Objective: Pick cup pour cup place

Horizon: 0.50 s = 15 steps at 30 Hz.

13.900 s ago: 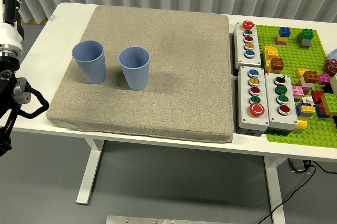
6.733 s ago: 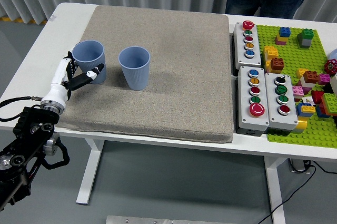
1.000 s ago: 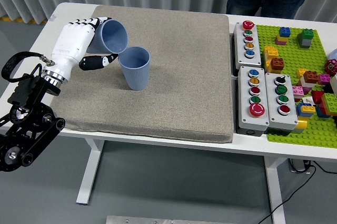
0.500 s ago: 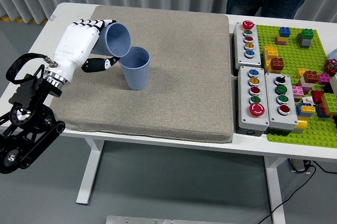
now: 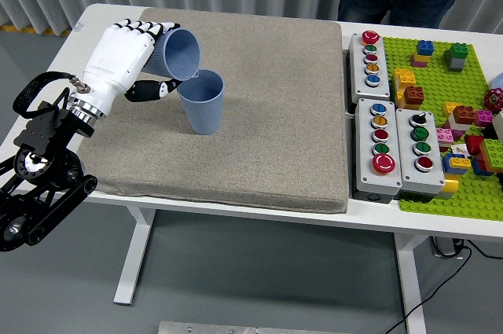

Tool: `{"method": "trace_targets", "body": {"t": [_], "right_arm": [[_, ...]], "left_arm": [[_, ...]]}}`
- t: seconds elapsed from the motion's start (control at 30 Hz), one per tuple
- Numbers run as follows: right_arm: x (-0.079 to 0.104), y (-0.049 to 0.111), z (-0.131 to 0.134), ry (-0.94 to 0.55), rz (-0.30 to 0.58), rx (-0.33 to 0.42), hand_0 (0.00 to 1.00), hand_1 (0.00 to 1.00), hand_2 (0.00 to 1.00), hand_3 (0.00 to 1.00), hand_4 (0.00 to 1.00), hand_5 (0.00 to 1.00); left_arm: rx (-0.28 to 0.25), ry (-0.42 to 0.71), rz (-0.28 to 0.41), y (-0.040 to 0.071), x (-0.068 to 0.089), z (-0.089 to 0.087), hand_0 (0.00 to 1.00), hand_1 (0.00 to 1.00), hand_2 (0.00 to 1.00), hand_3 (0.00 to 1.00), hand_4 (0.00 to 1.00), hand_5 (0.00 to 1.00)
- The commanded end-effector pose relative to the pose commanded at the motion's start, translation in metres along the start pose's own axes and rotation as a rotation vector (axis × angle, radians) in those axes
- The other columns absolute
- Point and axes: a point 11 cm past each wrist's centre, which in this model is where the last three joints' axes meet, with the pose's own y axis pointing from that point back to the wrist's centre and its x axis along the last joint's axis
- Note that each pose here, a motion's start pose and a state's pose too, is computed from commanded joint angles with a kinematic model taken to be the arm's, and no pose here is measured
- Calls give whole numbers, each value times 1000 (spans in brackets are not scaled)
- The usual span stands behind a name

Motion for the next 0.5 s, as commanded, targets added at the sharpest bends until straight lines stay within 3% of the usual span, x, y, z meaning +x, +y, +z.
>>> {"method": "trace_targets", "body": {"t": [0.5], "right_arm": [[0, 0, -4, -6, 0, 6, 695, 698, 628, 622, 213, 400]], "left_arm": [[-35, -55, 6, -6, 8, 5, 682, 627, 675, 690, 629, 158]]}}
